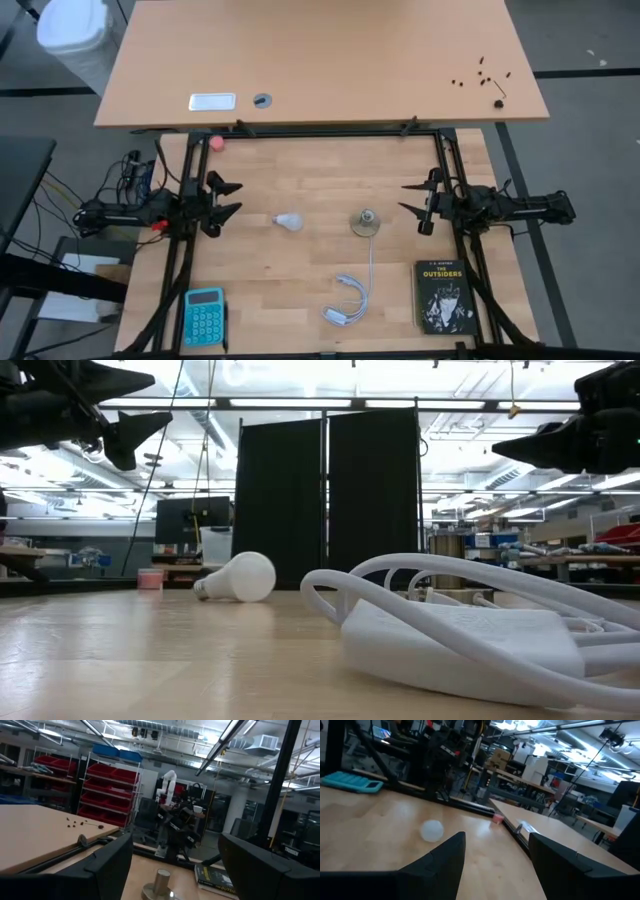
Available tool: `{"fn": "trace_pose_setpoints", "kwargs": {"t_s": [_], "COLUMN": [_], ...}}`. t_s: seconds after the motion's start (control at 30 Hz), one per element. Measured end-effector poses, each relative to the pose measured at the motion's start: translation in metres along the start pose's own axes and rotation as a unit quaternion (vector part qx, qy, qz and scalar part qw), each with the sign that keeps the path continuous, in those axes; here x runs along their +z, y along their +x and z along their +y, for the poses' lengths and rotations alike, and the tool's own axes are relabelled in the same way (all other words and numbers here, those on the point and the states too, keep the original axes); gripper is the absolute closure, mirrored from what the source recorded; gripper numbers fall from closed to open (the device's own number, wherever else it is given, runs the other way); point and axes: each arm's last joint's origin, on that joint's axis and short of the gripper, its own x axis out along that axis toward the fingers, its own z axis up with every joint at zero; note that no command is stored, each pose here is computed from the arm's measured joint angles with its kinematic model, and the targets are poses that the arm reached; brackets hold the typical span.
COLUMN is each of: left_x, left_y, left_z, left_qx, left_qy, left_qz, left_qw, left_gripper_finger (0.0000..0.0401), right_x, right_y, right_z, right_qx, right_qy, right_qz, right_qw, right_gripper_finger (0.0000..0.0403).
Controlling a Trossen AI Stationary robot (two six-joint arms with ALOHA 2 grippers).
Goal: Screw lightbulb
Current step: Insert the white lightbulb into the silver lamp
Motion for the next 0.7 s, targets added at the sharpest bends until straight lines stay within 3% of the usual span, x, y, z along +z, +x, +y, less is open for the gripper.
{"fn": "trace_pose_setpoints", "kwargs": {"t_s": [0.33, 0.4, 0.5, 0.57, 0.7], "left_x": [-0.006, -0.007, -0.01, -0.013, -0.017], "left_y": [0.003, 0.004, 0.005, 0.007, 0.01], "left_z": [0.0, 0.0, 0.001, 0.001, 0.001], "left_qx": [0.005, 0.006, 0.009, 0.011, 0.015], "left_qy": [0.018, 0.021, 0.023, 0.026, 0.031], "left_qz": [0.027, 0.035, 0.049, 0.061, 0.08], "left_qw": [0.999, 0.999, 0.998, 0.998, 0.996], "left_gripper_finger": [0.0103, 0.0103, 0.0103, 0.0103, 0.0103], "right_x": [0.01, 0.015, 0.023, 0.027, 0.029], "right_y": [-0.001, -0.001, -0.003, -0.004, -0.005], "right_z": [-0.004, -0.004, -0.005, -0.005, -0.003], "right_qx": [-0.017, 0.004, 0.05, 0.08, 0.134], "right_qy": [0.02, 0.098, 0.269, 0.313, 0.342], "right_qz": [-0.049, -0.08, -0.124, -0.14, -0.147], "right_qw": [0.998, 0.992, 0.954, 0.936, 0.918], "right_gripper_finger": [0.0173, 0.0173, 0.0173, 0.0173, 0.0173]}}
